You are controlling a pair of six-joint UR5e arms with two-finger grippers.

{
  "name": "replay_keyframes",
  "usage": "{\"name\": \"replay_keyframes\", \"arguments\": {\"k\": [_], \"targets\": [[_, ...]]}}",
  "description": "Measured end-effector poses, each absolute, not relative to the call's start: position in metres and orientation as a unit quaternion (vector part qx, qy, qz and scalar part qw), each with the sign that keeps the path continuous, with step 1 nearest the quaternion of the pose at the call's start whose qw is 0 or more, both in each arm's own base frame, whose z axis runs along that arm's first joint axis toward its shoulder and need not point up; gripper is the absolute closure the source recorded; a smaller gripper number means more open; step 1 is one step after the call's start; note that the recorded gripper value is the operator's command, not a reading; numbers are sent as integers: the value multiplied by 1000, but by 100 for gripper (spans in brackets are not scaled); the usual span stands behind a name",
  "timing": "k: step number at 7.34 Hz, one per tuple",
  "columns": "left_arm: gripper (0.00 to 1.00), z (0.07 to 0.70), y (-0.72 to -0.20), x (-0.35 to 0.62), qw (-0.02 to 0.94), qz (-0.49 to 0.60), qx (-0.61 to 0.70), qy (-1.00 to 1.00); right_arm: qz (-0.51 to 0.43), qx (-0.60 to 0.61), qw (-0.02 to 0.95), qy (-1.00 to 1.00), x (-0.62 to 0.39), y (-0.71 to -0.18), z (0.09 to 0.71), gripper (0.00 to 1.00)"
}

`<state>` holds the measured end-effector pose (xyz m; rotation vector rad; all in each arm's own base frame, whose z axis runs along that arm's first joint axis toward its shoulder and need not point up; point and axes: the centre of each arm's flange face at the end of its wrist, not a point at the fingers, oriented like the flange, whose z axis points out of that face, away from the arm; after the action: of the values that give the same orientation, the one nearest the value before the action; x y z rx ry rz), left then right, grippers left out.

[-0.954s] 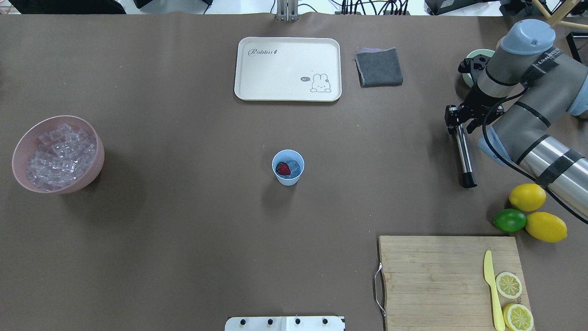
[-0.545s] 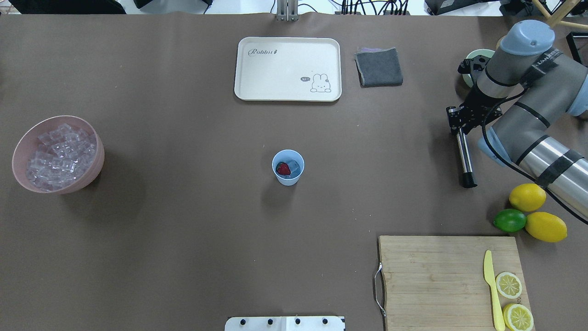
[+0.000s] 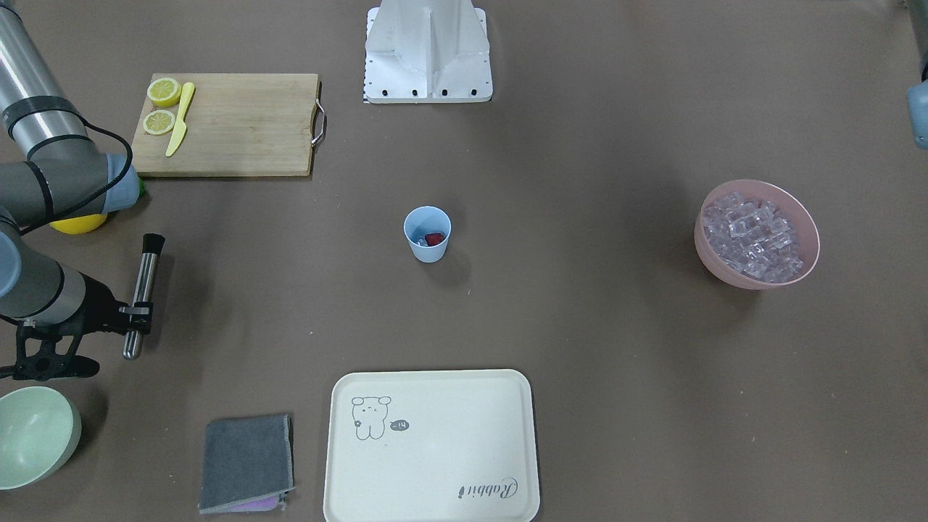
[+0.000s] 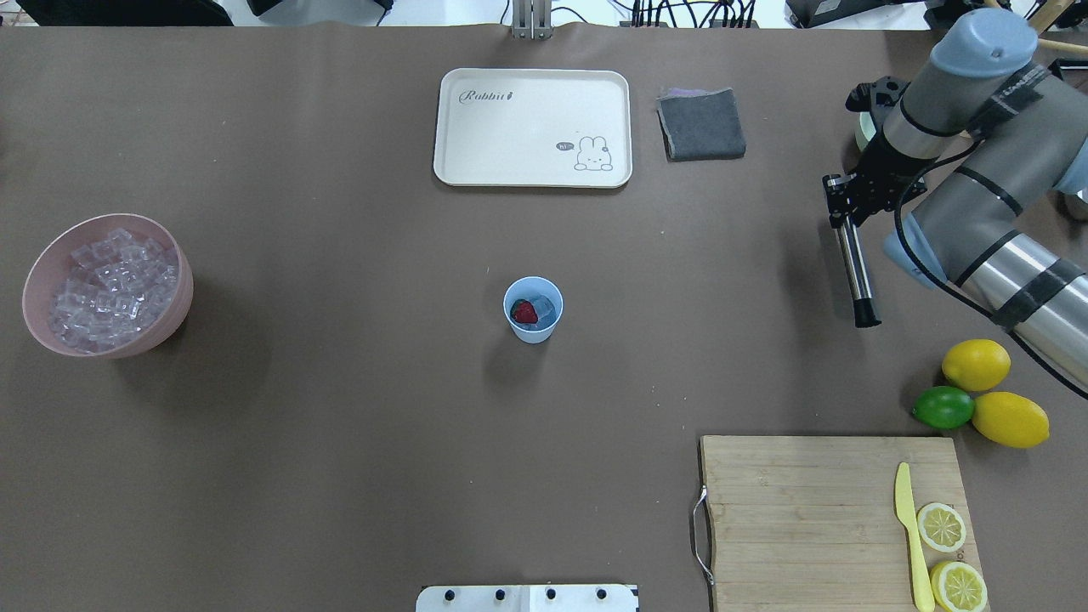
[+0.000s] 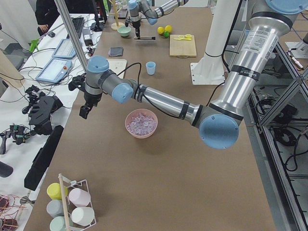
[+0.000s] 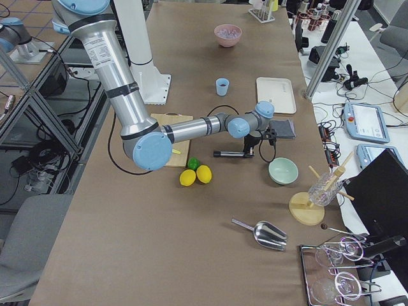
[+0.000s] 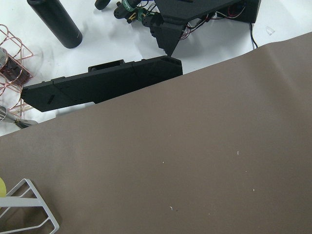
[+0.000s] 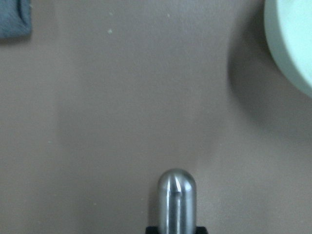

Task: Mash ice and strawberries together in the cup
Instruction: 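Lower the right gripper around the pestle top and close it, then lift the steel pestle upright with the right gripper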

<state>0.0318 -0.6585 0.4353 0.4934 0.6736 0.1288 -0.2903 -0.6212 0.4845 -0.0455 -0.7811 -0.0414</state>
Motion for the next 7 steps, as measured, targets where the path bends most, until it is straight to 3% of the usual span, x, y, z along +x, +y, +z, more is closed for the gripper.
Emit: {"name": "replay_keyframes", "arguments": {"k": [3, 7], "targets": [[2, 442, -662, 33, 914, 57, 230, 329, -2, 30, 910, -415, -232, -621, 370, 100], [2, 441, -663, 32, 913, 54, 229, 333, -44, 152, 877, -454, -198, -566, 243, 100]]}}
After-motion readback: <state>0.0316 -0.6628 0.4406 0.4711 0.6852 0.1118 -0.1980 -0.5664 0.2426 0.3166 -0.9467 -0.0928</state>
